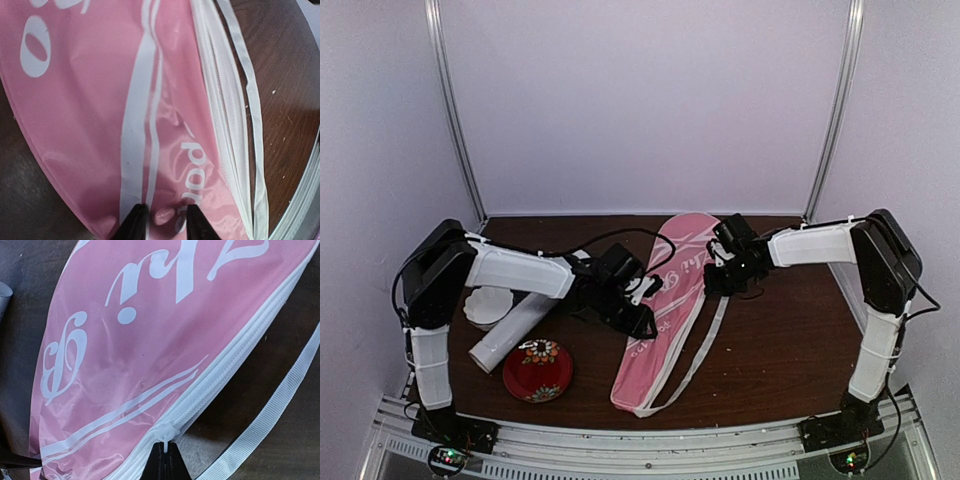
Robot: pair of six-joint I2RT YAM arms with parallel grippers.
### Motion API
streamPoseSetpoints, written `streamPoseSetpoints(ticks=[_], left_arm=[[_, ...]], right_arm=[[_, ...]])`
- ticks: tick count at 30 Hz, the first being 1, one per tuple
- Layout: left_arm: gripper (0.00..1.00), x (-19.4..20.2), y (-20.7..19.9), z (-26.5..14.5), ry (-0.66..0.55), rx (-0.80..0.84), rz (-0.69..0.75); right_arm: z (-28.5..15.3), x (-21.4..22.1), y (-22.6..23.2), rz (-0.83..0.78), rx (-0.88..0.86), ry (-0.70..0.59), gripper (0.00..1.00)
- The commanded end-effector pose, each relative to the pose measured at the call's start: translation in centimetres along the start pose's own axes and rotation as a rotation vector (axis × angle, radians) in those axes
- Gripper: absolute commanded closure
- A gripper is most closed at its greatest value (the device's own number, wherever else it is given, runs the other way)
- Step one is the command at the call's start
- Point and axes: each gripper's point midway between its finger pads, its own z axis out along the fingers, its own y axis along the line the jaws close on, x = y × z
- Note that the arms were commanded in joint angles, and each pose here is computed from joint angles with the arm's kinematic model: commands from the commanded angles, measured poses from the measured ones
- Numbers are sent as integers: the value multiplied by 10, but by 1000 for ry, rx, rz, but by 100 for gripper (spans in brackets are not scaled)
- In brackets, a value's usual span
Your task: Pack up the badminton gear
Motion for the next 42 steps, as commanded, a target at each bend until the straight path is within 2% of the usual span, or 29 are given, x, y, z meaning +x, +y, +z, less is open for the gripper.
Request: streamPoseSetpoints(ticks=[1,5,10,16,22,31,38,42], left_arm=[[55,-36,-17,-27,-104,23,146],[41,-32,-24,-67,-198,-6,272],[38,1,-43,-105,-361,-48,498],[39,58,-72,-107,-445,27,750],[42,98,-75,-87,-396,51,901],[46,112,-82,-58,-330,33,1050],[48,114,-82,-41,-297,40,1059],[56,109,-82,-36,-296,29,1039]], right_arm=[[8,-17,-12,-17,14,4,100],[12,-14,-23,-8,26,18,100],[15,-9,-25,-9,21,26,100],[13,-10,-25,-14,18,24,100],[12,-10,-25,-19,19,26,100],[13,-10,-23,-22,8,28,100],[8,-7,-17,-22,-15,26,100],[3,5,-6,-36,-46,25,100]])
